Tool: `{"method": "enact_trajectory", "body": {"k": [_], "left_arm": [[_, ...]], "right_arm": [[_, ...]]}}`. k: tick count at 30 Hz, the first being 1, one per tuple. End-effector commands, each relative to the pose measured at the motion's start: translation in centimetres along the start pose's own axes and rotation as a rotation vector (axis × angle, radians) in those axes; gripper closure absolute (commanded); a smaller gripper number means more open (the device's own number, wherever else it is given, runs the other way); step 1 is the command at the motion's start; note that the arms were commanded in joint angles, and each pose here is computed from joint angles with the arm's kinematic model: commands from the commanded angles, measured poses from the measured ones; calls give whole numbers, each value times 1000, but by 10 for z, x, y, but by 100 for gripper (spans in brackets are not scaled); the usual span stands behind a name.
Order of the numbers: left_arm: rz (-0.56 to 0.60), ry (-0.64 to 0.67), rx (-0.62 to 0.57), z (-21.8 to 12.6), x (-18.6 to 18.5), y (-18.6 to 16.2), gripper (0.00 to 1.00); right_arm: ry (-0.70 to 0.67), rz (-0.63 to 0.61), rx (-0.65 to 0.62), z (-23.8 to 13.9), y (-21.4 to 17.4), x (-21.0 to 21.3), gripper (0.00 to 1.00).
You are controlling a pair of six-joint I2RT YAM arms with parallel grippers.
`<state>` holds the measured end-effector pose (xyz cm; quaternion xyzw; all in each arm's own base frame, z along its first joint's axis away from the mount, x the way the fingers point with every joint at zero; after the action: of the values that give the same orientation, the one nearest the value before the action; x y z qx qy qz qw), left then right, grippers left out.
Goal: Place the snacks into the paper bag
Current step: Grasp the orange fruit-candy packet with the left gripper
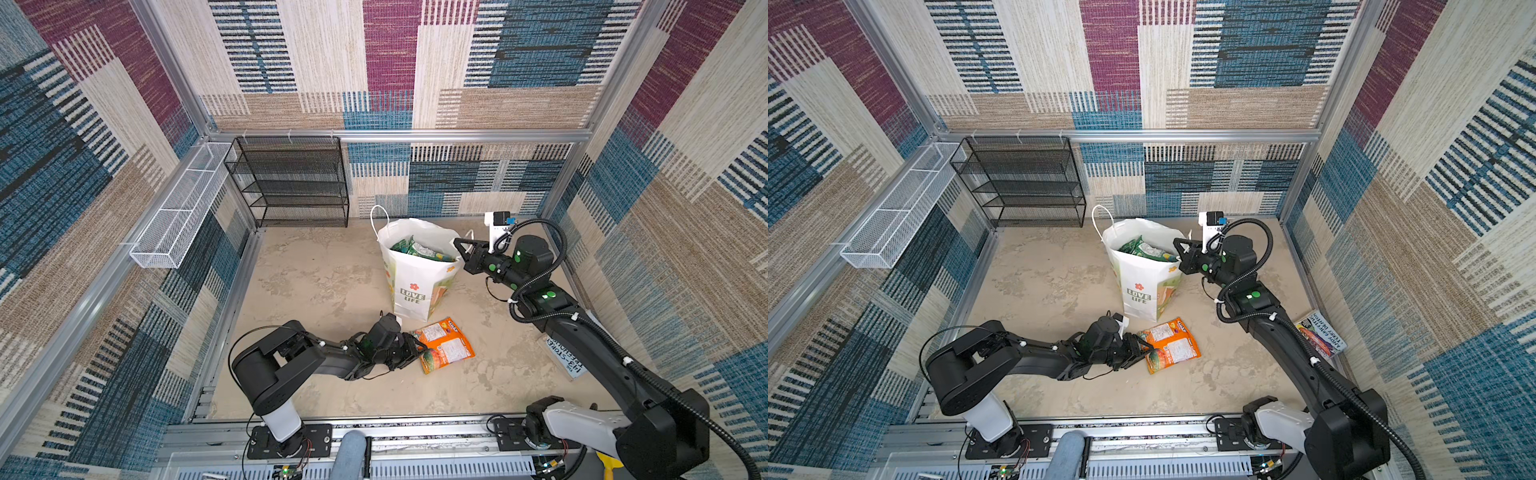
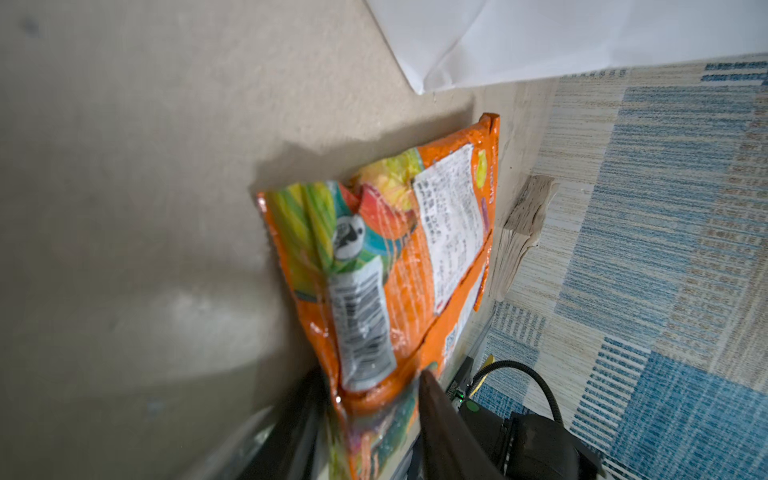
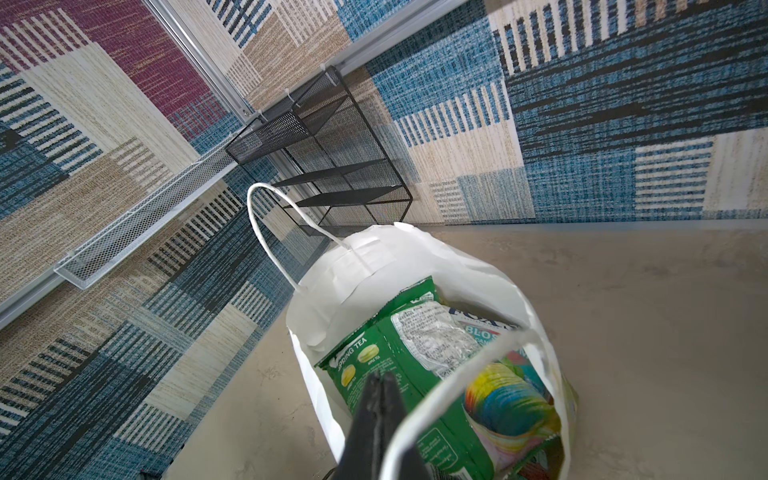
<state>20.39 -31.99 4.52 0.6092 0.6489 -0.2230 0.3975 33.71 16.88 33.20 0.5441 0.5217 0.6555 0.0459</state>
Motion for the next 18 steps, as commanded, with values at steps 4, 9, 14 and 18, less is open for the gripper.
{"method": "enact_trajectory", "body": {"k": [4, 9, 14, 18], "left_arm": [[-70, 142, 44, 8, 36, -15, 79], [-61, 123, 35, 8, 31, -12, 98], [-25, 66, 27, -1, 8, -7, 100], [33, 64, -1, -21, -15, 1, 100]], "right_arm": [[20, -6, -20, -2, 4, 5, 98], [19, -6, -19, -2, 4, 4, 98], [16, -5, -19, -1, 3, 4, 98], [16, -4, -20, -1, 4, 3, 98]]}}
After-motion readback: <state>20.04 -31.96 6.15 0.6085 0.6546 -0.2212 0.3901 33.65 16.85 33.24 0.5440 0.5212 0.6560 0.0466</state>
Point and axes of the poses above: each gripper's point midway between its finger pads, its own z axis out along the fingers, its own x axis along the line the jaws close on, y = z × x, the point moved 3 cm from there along -z, back along the fingers, and after that the axes turned 13 degrees about z, right-handed, at the moved point
